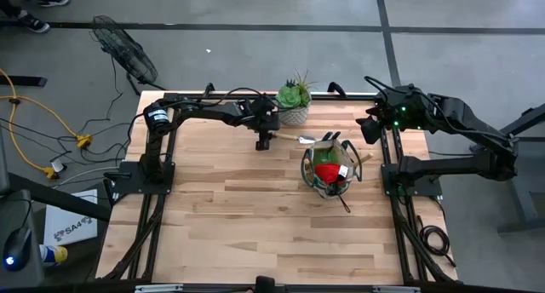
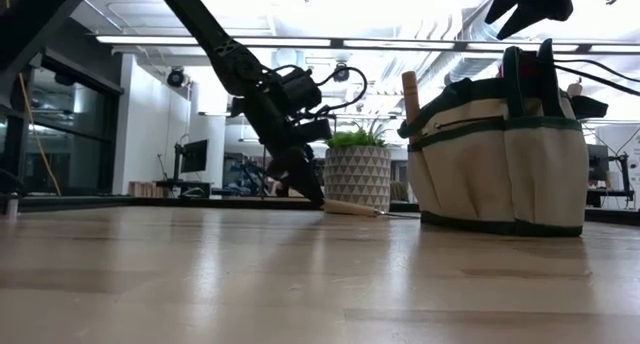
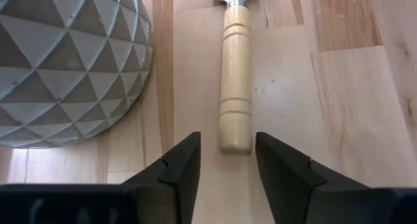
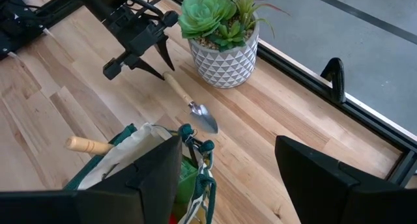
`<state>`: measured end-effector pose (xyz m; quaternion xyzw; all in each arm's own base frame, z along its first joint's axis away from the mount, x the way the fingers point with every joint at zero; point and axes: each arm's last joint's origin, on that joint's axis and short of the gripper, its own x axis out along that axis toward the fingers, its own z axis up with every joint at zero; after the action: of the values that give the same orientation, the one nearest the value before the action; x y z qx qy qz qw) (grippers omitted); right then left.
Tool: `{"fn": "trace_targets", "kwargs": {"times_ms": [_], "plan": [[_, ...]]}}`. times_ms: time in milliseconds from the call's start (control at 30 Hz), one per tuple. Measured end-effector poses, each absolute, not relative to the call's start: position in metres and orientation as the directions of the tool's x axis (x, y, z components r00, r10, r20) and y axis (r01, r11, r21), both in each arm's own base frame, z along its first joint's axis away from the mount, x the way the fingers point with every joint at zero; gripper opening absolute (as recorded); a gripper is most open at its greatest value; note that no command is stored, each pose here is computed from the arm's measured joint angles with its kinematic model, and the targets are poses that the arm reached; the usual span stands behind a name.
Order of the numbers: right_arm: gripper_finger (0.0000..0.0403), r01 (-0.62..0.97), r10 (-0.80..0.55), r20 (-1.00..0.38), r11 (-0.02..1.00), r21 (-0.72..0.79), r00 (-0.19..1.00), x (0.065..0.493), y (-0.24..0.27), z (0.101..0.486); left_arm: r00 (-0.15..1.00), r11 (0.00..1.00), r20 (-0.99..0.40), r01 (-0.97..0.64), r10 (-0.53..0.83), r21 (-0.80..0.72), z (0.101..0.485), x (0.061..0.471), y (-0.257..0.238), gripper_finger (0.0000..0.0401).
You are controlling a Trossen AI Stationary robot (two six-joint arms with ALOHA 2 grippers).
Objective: Pick & Place Garden tools in Gardening bag
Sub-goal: Put the brown trowel into the brown gardening bag
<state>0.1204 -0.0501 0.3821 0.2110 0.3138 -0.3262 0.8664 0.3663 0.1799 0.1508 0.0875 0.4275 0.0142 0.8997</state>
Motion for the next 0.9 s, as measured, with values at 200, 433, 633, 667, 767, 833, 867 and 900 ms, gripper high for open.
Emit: {"fn": "trace_targets", "kwargs": {"times_ms": [200,433,633,667,767,833,867,900], "plan": [[0.0238,0.698,-0.433,-0.681,0.698,0.161,0.590,0.1204,-0.0502,0.3821,0.645,0.986,-0.757,0.032,0.107,0.166,0.1518,0.3674,0.1804,0.0104],[0.0238,0.698,-0.433,-0.682,0.698,0.161,0.590,0.1205,-0.0502,0.3821,0.648,0.985,-0.754,0.032,0.107,0.168,0.1520,0.3676,0.1805,0.0067],[0.0238,0.698,-0.433,-0.682,0.698,0.160,0.590,0.1205,-0.0502,0.3821,0.649,0.985,-0.752,0.030,0.111,0.171,0.1522,0.3678,0.1807,0.0049],[0.0238,0.698,-0.433,-0.681,0.698,0.161,0.590,0.1204,-0.0502,0.3821,0.648,0.985,-0.753,0.029,0.113,0.173,0.1522,0.3678,0.1808,0.0049],[0.0238,0.698,-0.433,-0.681,0.698,0.161,0.590,0.1204,-0.0502,0.3821,0.647,0.985,-0.754,0.031,0.109,0.169,0.1521,0.3675,0.1806,0.0041],[0.0238,0.697,-0.433,-0.681,0.698,0.161,0.590,0.1204,-0.0501,0.3821,0.639,0.988,-0.764,0.042,0.088,0.149,0.1510,0.3663,0.1796,0.0022],[0.0238,0.698,-0.433,-0.681,0.698,0.161,0.590,0.1204,-0.0502,0.3821,0.630,0.989,-0.772,0.046,0.079,0.139,0.1501,0.3653,0.1790,0.0011],[0.0238,0.698,-0.433,-0.681,0.698,0.161,0.590,0.1204,-0.0502,0.3821,0.624,0.990,-0.779,0.049,0.071,0.130,0.1495,0.3646,0.1785,0.0006]]}}
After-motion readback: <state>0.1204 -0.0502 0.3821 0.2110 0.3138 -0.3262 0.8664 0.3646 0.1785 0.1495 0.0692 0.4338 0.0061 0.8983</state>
